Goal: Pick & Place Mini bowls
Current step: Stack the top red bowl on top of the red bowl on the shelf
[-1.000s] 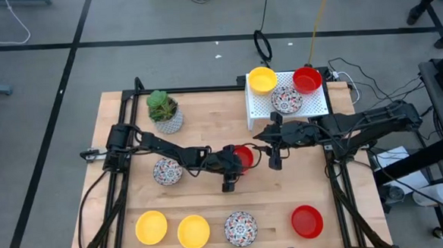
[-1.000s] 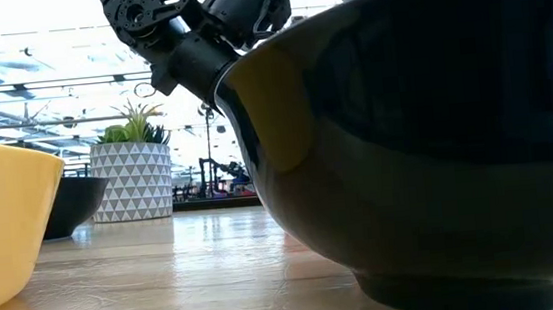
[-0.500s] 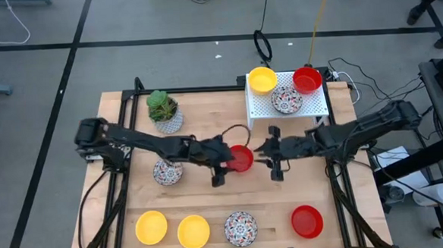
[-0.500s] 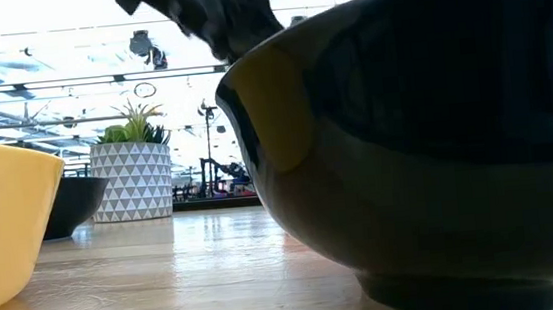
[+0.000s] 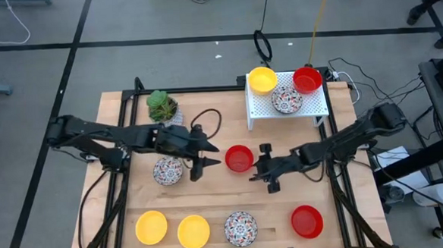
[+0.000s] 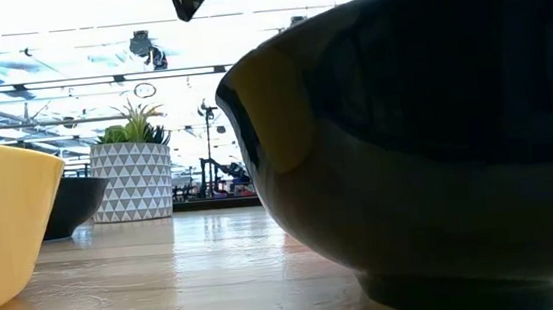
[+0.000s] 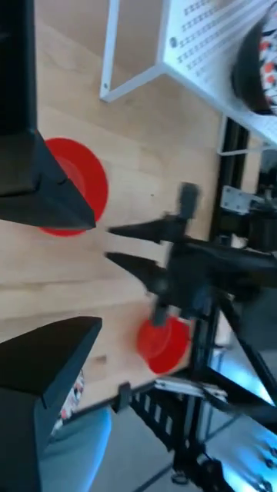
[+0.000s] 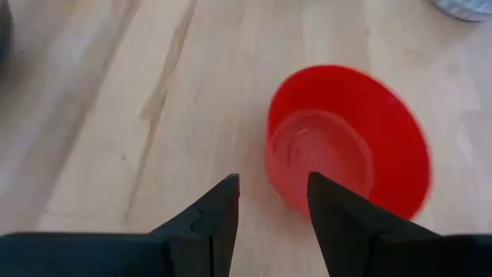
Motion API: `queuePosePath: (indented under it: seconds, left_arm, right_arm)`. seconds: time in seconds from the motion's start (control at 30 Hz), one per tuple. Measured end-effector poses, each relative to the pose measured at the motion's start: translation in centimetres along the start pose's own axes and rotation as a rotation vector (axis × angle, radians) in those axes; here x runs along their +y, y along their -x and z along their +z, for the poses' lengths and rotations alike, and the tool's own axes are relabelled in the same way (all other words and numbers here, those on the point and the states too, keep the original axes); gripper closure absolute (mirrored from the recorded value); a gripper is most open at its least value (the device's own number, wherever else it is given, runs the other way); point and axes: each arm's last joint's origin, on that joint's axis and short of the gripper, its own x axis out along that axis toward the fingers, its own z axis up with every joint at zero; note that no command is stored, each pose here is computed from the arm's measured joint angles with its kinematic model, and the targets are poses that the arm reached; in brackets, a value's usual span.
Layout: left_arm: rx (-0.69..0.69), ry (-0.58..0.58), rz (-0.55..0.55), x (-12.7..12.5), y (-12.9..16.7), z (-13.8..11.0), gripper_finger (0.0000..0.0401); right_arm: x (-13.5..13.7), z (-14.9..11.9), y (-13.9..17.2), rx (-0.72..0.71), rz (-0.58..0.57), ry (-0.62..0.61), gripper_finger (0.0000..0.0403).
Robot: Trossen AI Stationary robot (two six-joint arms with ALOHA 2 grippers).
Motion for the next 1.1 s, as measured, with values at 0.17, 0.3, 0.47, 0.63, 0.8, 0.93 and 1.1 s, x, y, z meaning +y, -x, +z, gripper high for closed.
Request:
queuePosePath:
  seconds: [0.17,0.3,0.47,0.63,0.8,0.93,1.1]
  left_arm:
    - [-0.031,-0.007,-0.020,-0.5,1.4,0.4,0.0201]
    - [-0.044,-0.014,-0.028,-0.7,1.7,0.6,0.0201]
    - [-0.042,-0.015,-0.025,-0.7,1.6,0.5,0.0201]
    - [-0.036,-0.016,-0.025,-0.7,1.6,0.5,0.0201]
    - [-0.035,-0.017,-0.024,-0.7,1.6,0.5,0.0201]
    - [-0.020,-0.017,-0.021,-0.7,1.6,0.3,0.0201]
    - [-0.005,-0.018,-0.018,-0.6,1.6,0.2,0.0201]
  right_arm:
    - [0.3,-0.7,-2.1,0.033,-0.007,0.072,0.0261]
    - [0.3,-0.5,-2.9,0.004,-0.015,0.092,0.0261]
    - [0.1,-0.4,-3.3,-0.019,-0.027,0.097,0.0261]
    - [0.0,-1.0,-4.1,0.015,-0.028,0.096,0.0261]
    - [0.3,-1.7,-5.1,0.057,-0.024,0.107,0.0264]
    - [0.5,-2.3,-5.8,0.087,-0.020,0.122,0.0292]
    - [0.5,-2.3,-5.8,0.088,-0.024,0.139,0.0374]
